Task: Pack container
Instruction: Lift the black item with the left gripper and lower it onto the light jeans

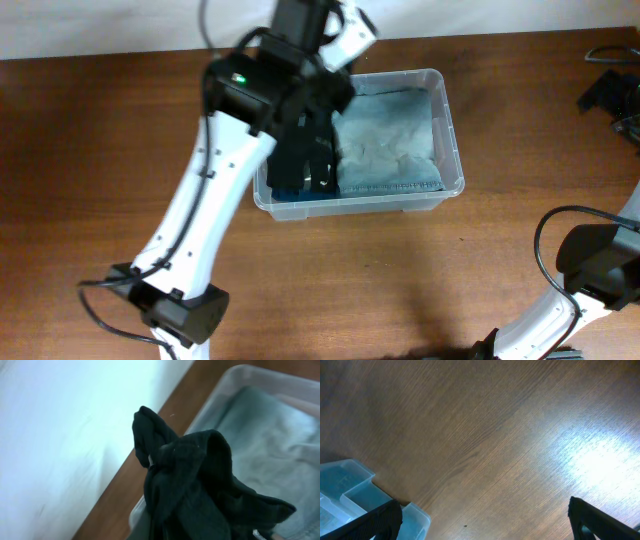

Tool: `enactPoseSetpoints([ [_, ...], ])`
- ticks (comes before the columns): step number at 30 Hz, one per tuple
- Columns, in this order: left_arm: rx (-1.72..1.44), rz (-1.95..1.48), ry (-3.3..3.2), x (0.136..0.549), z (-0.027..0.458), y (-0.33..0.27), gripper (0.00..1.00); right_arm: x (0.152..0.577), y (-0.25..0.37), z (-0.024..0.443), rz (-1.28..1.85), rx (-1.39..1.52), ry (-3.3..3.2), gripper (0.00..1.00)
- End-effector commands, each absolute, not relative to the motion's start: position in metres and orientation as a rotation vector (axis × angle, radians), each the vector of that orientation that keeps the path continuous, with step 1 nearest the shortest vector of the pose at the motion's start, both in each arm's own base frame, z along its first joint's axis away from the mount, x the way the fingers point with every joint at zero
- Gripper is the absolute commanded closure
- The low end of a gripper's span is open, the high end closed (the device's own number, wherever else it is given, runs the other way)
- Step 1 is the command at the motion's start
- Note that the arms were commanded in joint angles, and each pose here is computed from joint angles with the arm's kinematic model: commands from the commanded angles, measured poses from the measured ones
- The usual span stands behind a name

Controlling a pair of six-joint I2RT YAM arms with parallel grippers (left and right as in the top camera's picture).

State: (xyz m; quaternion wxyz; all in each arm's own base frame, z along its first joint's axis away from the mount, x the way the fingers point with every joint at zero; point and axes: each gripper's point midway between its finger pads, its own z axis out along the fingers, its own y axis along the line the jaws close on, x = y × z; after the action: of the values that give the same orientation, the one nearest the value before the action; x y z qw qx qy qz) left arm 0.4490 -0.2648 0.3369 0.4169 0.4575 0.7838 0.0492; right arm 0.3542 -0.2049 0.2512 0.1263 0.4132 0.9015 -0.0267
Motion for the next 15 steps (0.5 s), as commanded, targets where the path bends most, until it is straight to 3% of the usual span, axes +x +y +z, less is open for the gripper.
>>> enactPoseSetpoints([
  [1, 1.302, 0.162, 1.92, 0.448, 0.313, -0.294, 0.99, 0.353, -0.204, 0.253, -0.079, 1.218, 2.614, 0.02],
  [8, 1.465, 0.169, 1.979, 0.45, 0.242, -0.323, 0.99, 0.353, -0.204, 0.253, -0.079, 1.218, 2.614, 0.02],
  [9, 1.485, 0.171, 1.995, 0.45, 0.232, -0.324, 0.96, 0.353, -0.204, 0.253, -0.079, 1.218, 2.614, 0.01],
  [10, 1.504, 0.173, 2.015, 0.45, 0.221, -0.324, 0.85, 0.353, -0.204, 0.253, -0.079, 1.218, 2.614, 0.02],
  [12, 1.545, 0.178, 2.055, 0.447, 0.202, -0.323, 0.53, 0.353, -0.204, 0.253, -0.079, 1.218, 2.614, 0.02],
  [13, 1.587, 0.184, 2.062, 0.444, 0.195, -0.322, 0.29, 0.353, -0.204, 0.253, -0.079, 1.218, 2.614, 0.02],
  [15, 1.64, 0.193, 2.062, 0.438, 0.188, -0.321, 0.08, 0.353, -0.204, 0.253, -0.079, 1.218, 2.614, 0.02],
])
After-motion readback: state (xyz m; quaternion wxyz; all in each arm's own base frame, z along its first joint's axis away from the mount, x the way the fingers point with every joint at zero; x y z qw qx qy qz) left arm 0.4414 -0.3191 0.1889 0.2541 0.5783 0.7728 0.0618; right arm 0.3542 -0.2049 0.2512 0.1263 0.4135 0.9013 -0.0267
